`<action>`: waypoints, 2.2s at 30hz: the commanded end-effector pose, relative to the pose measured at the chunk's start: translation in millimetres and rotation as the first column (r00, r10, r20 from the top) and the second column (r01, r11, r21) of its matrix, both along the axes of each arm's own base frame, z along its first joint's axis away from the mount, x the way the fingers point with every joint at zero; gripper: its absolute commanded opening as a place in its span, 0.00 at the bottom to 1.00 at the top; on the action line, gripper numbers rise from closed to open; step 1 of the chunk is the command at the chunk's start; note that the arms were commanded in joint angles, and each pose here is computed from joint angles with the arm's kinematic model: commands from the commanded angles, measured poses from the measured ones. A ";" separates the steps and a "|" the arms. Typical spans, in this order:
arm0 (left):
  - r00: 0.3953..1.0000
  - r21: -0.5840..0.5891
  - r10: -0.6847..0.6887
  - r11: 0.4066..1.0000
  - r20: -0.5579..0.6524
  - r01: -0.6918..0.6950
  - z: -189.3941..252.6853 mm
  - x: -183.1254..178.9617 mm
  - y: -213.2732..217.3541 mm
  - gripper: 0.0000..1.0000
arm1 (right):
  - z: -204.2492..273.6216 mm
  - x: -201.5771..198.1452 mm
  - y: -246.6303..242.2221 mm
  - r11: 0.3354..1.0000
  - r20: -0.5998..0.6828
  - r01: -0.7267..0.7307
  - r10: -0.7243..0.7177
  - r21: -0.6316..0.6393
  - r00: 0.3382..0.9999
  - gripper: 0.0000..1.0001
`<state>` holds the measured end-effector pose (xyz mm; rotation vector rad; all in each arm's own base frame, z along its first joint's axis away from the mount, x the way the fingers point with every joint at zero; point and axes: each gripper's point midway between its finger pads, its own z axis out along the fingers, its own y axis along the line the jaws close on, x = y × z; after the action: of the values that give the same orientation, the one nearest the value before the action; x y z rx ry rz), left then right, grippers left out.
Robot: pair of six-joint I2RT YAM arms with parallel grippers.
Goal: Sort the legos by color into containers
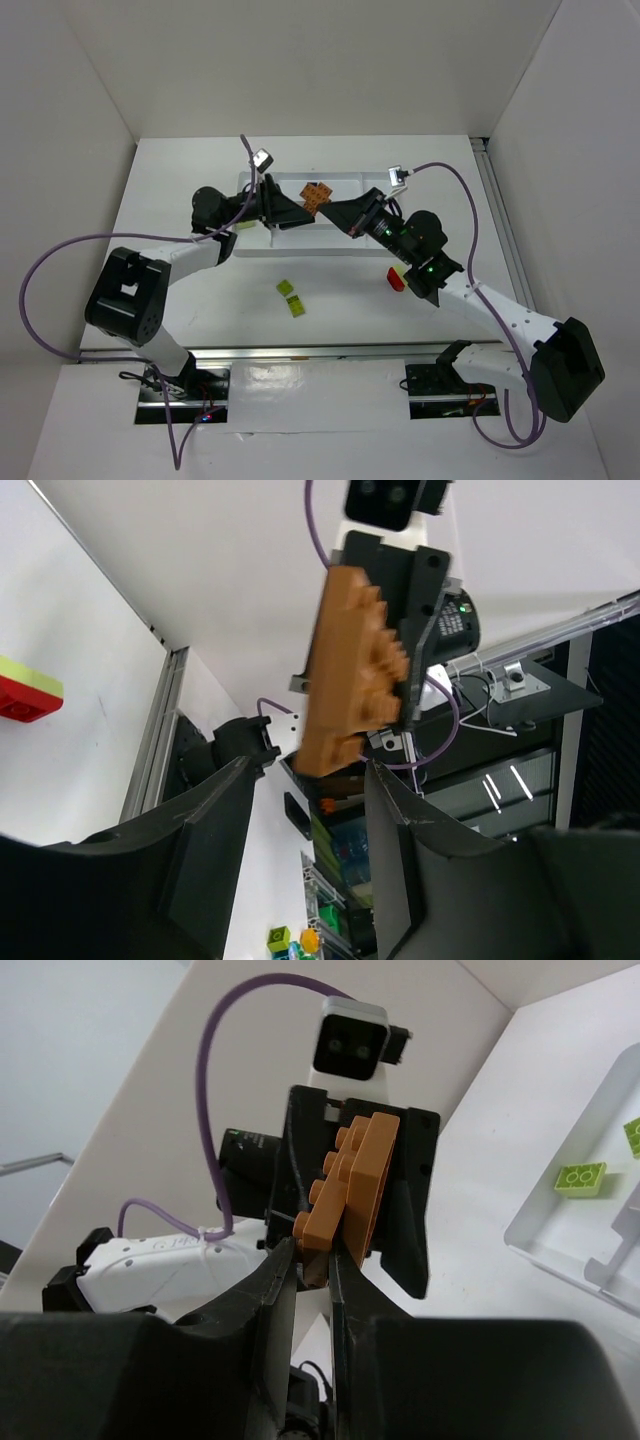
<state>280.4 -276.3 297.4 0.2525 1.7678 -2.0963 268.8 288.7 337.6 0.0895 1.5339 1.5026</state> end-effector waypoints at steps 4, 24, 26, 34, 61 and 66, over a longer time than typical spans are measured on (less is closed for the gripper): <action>0.787 -0.194 0.079 0.980 0.612 0.053 79.6 -53.9 19.9 0.59 | 4.5 -0.7 -1.5 1.000 0.025 -0.005 0.004 0.018 1.000 0.12; 0.816 -0.208 0.093 0.978 0.571 0.034 74.1 -37.7 15.9 0.37 | 3.3 -4.7 1.6 0.999 0.023 -0.036 0.035 0.029 0.999 0.12; 0.816 -0.216 0.108 0.976 0.568 0.021 75.5 -34.4 18.3 0.37 | 3.3 -4.7 1.6 0.999 0.023 -0.036 0.035 0.029 0.999 0.12; 0.815 -0.218 0.107 0.976 0.570 0.025 78.7 -32.0 17.6 0.37 | -2.2 -5.0 3.4 0.999 0.010 -0.046 0.046 0.028 0.999 0.12; 0.965 0.036 0.113 0.992 0.238 -0.125 -42.4 47.7 20.2 0.00 | 46.7 13.5 -46.0 0.949 0.149 0.268 -0.244 -0.164 0.958 0.12; 0.982 0.148 0.140 0.976 0.127 -0.159 -73.6 77.2 15.7 0.00 | -11.3 30.4 -95.0 0.801 0.015 0.454 -0.487 -0.390 0.873 0.12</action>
<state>341.2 -258.6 212.8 0.1388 1.8754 -1.9230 287.0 234.3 370.8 0.1562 1.5362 1.0976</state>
